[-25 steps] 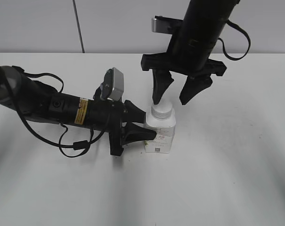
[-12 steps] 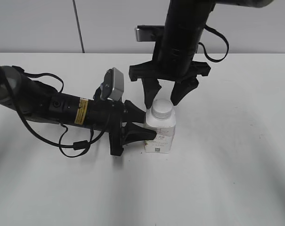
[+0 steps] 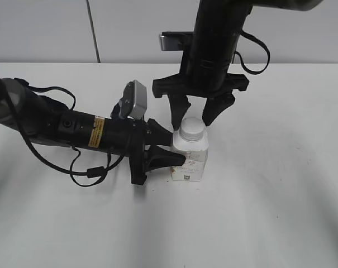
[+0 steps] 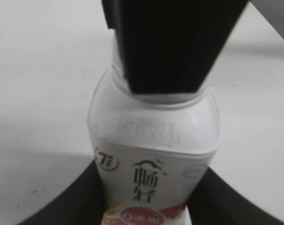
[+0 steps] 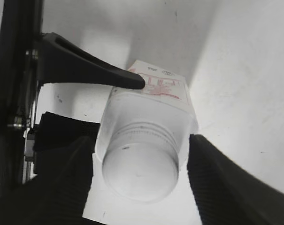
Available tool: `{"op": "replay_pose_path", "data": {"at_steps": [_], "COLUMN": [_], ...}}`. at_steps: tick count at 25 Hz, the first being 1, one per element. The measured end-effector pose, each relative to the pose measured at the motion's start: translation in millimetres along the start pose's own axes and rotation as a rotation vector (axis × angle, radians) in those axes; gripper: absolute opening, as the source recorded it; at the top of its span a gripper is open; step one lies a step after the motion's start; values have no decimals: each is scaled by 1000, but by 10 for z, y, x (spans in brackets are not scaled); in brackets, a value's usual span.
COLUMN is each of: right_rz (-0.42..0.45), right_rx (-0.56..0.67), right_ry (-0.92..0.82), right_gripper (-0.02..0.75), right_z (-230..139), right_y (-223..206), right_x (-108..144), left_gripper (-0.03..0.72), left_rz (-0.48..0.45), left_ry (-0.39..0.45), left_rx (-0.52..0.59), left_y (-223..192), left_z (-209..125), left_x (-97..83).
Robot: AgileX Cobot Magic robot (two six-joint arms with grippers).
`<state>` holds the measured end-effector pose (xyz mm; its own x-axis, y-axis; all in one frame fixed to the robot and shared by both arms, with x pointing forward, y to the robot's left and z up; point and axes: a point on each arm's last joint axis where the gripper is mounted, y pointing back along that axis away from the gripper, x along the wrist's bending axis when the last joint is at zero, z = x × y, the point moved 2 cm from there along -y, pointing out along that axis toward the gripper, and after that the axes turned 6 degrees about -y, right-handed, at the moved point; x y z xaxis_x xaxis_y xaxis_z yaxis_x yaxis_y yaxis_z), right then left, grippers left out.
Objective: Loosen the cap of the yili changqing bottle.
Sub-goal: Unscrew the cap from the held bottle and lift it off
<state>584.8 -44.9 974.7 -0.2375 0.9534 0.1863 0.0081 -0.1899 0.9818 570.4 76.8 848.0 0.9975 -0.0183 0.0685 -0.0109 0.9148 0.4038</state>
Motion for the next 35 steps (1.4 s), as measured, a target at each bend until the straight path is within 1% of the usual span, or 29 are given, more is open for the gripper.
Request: {"op": "replay_pose_path", "data": {"at_steps": [4, 8, 12, 14, 16, 18, 23, 27, 30, 35], "right_rz": [1, -2, -2, -2, -1, -2, -11, -21, -24, -32], "right_rx": [5, 12, 12, 12, 12, 12, 18, 27, 33, 15], "right_ry": [-2, -3, 0, 40, 170, 377, 967, 1314, 1415, 1449], "right_gripper": [485, 396, 393, 393, 393, 393, 393, 393, 393, 393], "right_z": [2, -10, -10, -10, -10, -9, -13, -20, -23, 15], "right_y": [-20, -38, -38, -38, -38, -38, -40, -30, -27, 28], "right_x": [1, -8, -8, -8, -8, -10, -10, -13, -10, 16], "left_gripper": [323, 323, 323, 323, 323, 323, 322, 322, 322, 319], "left_rz": [0, 1, 1, 1, 1, 1, 1, 2, 2, 12], "left_ry": [0, 1, 1, 1, 1, 1, 2, 4, 3, 10], "left_rx": [0, 0, 0, 0, -1, -2, -4, -6, -6, -14], "left_y": [0, 0, 0, 0, 0, 0, -1, -1, -4, -4], "left_z": [0, 0, 0, 0, 1, 2, 2, 4, 7, 16], "left_x": [0, 1, 1, 1, 1, 1, 0, 3, 3, 15]}}
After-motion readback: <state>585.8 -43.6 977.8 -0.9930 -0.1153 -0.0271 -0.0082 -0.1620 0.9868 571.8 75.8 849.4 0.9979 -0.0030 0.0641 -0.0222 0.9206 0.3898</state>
